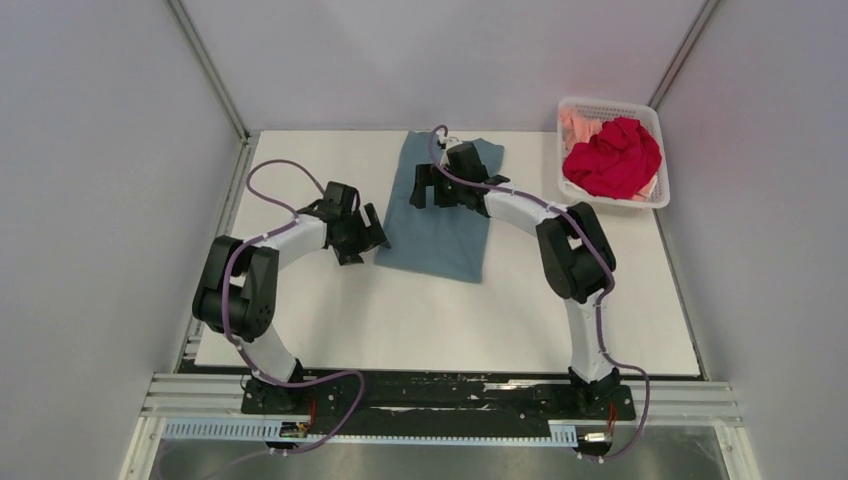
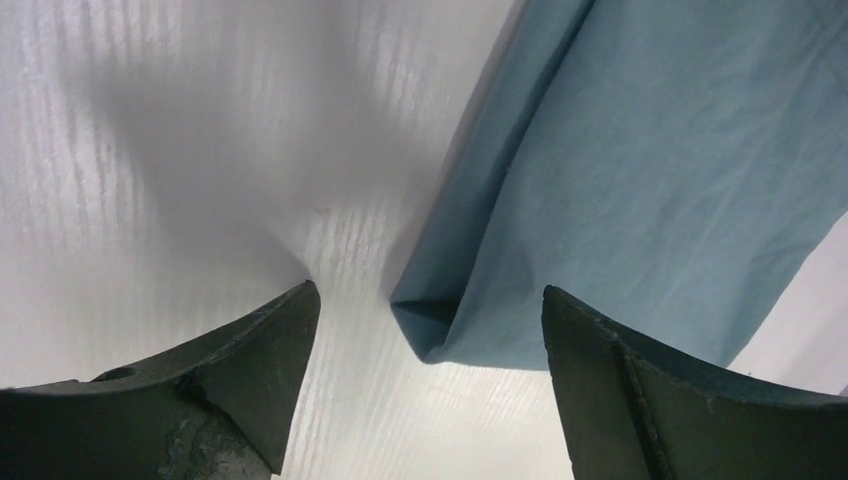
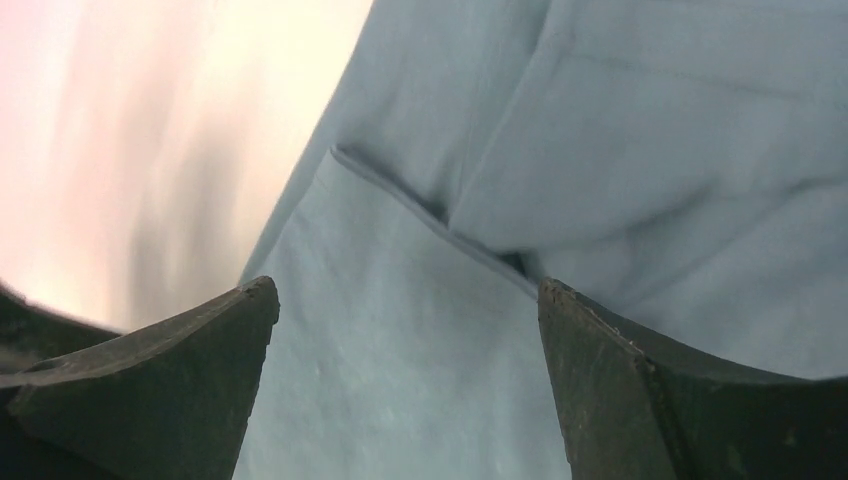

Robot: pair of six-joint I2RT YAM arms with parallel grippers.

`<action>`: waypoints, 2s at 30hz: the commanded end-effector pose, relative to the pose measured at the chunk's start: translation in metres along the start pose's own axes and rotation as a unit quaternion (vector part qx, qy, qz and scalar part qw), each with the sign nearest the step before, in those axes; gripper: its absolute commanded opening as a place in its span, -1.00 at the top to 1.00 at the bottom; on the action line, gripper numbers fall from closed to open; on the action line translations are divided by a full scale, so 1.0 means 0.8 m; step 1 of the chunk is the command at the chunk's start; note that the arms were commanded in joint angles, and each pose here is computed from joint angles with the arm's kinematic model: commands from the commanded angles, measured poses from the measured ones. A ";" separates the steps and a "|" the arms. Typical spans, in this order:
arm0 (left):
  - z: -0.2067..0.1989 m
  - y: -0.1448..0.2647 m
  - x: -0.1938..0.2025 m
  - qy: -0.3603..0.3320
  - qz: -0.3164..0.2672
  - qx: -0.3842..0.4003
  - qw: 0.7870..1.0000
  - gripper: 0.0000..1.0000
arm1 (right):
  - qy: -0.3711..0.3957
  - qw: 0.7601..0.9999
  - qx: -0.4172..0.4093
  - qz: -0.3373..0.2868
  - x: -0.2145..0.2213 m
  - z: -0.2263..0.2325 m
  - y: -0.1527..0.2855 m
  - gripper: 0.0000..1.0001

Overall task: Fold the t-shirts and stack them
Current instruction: Fold the folded rectangular tshirt in 1/3 of the way, then grab one side of the 2/3 rectangular tshirt with both arms

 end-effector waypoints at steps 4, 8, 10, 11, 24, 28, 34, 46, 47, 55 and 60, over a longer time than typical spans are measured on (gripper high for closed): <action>-0.008 -0.026 -0.012 0.014 0.010 0.004 1.000 -0.49 | 0.013 1.000 0.015 0.003 0.037 -0.007 0.110 -1.00; -0.009 -0.035 -0.006 0.017 0.028 0.009 0.999 0.10 | -0.012 0.999 0.038 -0.004 0.065 -0.021 0.155 -1.00; -0.009 -0.037 0.002 0.021 0.036 0.021 0.999 0.18 | -0.021 0.999 0.049 -0.011 0.074 -0.026 0.173 -1.00; -0.008 -0.037 0.009 0.023 0.040 0.023 0.999 0.18 | -0.027 0.998 0.053 -0.013 0.079 -0.029 0.181 -1.00; -0.003 -0.027 0.046 0.028 0.059 0.048 0.997 1.00 | -0.072 0.992 0.083 0.060 0.164 -0.061 0.210 -0.89; 0.001 -0.020 0.053 0.024 0.055 0.041 0.997 1.00 | -0.067 0.990 0.094 0.083 0.180 -0.073 0.203 -0.70; -0.003 -0.017 0.056 0.019 0.053 0.046 0.997 1.00 | -0.078 0.986 0.070 0.126 0.204 -0.065 0.195 -0.29; -0.007 -0.008 0.067 0.005 0.045 0.046 0.998 1.00 | -0.090 0.981 0.100 0.139 0.232 -0.081 0.199 0.47; -0.008 -0.007 0.069 0.005 0.048 0.047 0.998 1.00 | -0.092 0.981 0.092 0.147 0.234 -0.078 0.200 0.56; 0.005 0.033 0.115 -0.016 0.052 0.043 0.998 1.00 | -0.097 0.963 -0.032 0.250 0.272 -0.022 0.274 1.00; 0.007 0.091 0.155 -0.039 0.042 0.057 0.997 1.00 | -0.089 0.942 -0.106 0.307 0.286 0.012 0.343 1.00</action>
Point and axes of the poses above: each gripper's point midway between its finger pads, its own y axis back along the fingers, its own z axis along the line the jaws close on, x = y × z, the point moved 3 cm from there along y, back along the fingers, and after that the axes turned 9 degrees about -y, right-handed, at the moved point
